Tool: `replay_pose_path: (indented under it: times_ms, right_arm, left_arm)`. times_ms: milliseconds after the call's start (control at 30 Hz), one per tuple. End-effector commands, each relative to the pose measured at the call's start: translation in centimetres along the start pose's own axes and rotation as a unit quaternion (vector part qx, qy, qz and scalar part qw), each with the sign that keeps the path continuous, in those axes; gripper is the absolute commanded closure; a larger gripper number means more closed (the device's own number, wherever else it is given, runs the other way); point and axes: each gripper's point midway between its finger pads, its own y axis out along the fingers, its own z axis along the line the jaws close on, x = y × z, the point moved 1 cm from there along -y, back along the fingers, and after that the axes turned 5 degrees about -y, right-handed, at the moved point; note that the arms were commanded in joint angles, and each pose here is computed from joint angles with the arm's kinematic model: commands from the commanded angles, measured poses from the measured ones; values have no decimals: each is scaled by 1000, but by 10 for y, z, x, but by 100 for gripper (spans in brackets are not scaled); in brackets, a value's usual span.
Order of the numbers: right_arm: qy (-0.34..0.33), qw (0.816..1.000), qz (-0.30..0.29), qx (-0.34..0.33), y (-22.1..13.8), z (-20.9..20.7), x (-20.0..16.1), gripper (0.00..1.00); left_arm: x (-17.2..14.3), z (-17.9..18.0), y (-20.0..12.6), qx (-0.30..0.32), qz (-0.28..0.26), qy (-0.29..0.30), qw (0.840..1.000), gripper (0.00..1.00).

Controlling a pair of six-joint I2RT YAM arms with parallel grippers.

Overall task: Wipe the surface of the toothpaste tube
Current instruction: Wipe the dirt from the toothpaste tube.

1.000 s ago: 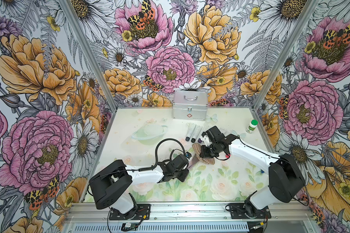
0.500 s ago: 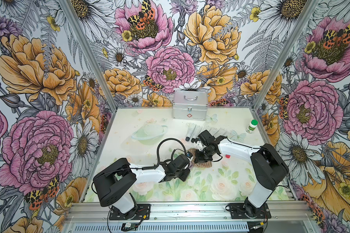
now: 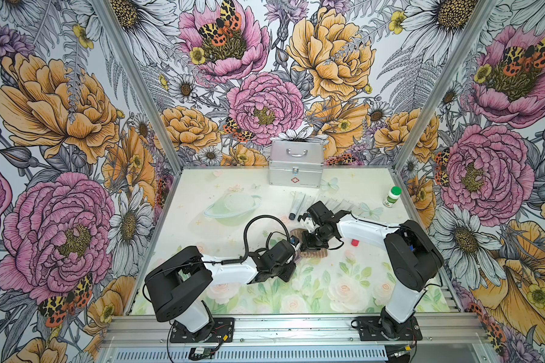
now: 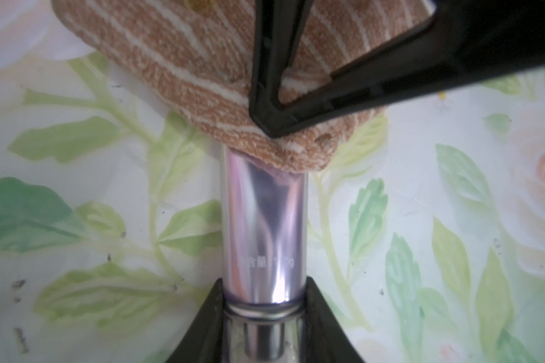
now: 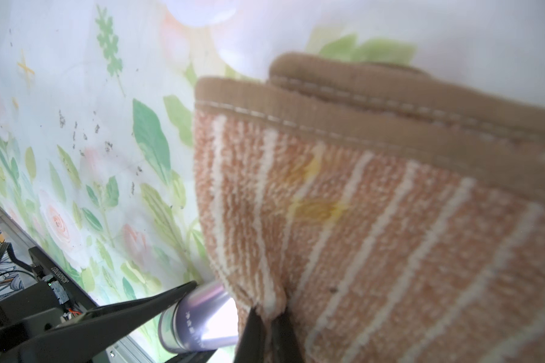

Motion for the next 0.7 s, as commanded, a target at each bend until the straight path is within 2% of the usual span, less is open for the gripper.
replay_pose_path:
  times_ms: [0,167,300,467,667]
  right_arm:
    - [8,998,2,-64,10,-33,3,100]
    - [8,998,8,-57,15,-31,5,100]
    - [-4,1000,10,-24,11,-11,1,100]
    - [-21,999,28,24,9,20,-16,100]
    - [-30,998,51,39,14,32,-36,100]
  left_arm:
    - [-4,-5,-2,-6,-6,2,1000,71]
    - [-4,-2,-3,0,-16,-4,1000,70]
    - [-4,-1,-2,6,-31,-6,999,71]
    - [0,1,-6,19,-58,-4,998,71]
    - [1,5,-8,26,-70,-2,997,71]
